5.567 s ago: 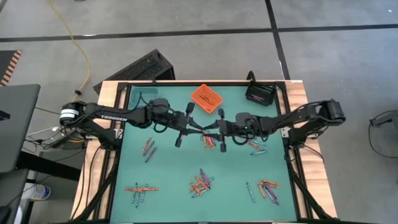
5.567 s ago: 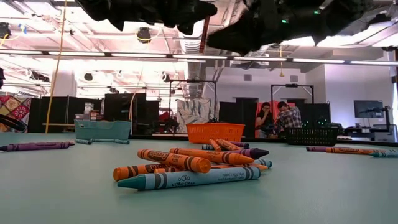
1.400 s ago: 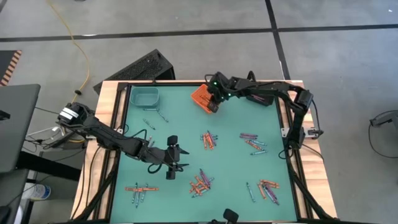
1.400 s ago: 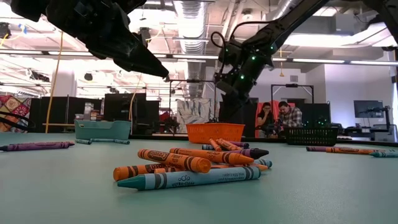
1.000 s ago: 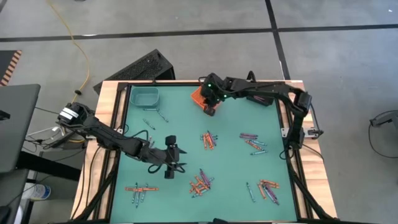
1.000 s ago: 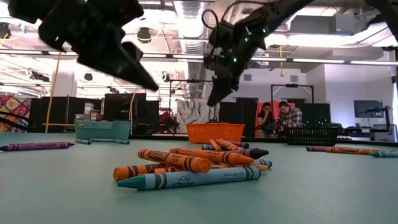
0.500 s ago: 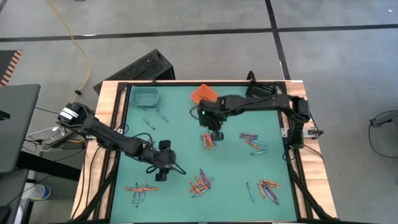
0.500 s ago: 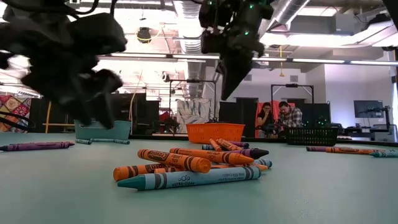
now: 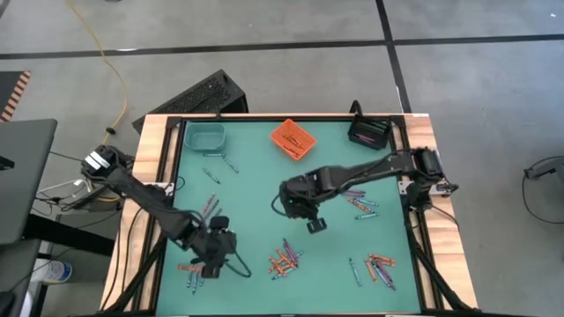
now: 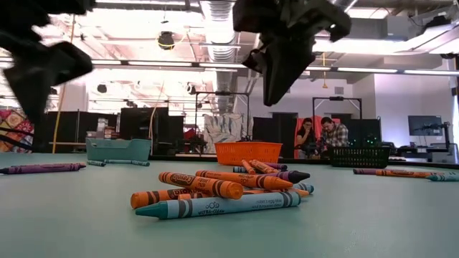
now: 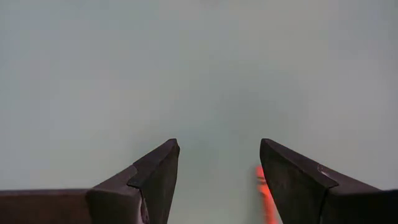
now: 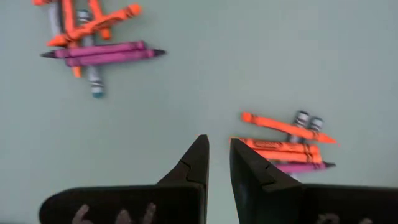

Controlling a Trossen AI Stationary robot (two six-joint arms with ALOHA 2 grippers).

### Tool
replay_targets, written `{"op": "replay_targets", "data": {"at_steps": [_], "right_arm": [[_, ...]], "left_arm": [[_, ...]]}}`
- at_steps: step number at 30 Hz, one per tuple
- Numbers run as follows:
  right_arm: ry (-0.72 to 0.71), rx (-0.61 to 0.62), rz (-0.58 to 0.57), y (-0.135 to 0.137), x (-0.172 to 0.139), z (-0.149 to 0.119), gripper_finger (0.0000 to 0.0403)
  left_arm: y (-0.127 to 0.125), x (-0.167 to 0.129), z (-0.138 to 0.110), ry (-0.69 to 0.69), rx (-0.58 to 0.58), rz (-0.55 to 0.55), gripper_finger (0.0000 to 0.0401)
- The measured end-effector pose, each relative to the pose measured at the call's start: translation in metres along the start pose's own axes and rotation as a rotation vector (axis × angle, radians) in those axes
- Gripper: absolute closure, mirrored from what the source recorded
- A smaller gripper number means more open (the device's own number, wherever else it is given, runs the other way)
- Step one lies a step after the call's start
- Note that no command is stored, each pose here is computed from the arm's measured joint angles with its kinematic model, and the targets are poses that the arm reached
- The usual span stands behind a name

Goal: Sort crayons
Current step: Put the orange crayon into the orange bin

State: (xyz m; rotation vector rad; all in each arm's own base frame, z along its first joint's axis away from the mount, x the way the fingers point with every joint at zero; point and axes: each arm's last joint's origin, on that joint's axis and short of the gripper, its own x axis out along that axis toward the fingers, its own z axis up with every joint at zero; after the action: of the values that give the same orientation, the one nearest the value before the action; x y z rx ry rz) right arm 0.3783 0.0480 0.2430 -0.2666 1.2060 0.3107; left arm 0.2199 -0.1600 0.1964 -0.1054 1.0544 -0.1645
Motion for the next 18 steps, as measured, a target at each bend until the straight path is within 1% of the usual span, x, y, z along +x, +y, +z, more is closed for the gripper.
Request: {"op": "replay_targets", "data": {"at_steps": [5, 8, 14, 18], "right_arm": [[-0.010, -0.037, 0.015, 0.018, 0.001, 0.005, 0.0346], [-0.017, -0.048, 0.021, 0.027, 0.001, 0.007, 0.0346], [-0.026, -0.087, 0.034, 0.043, 0.001, 0.011, 0.0346], [-0.028, -0.103, 0.040, 0.050, 0.001, 0.012, 0.0346]], "left_arm": [[-0.018, -0.004, -0.012, 0.021, -0.087, -0.030, 0.0186], [-0.026, -0.006, -0.020, 0.020, -0.127, -0.017, 0.0186], [-0.040, -0.010, -0.033, 0.006, -0.136, -0.013, 0.0186], [-0.042, -0.010, -0.040, 0.018, -0.142, 0.027, 0.0186]]}}
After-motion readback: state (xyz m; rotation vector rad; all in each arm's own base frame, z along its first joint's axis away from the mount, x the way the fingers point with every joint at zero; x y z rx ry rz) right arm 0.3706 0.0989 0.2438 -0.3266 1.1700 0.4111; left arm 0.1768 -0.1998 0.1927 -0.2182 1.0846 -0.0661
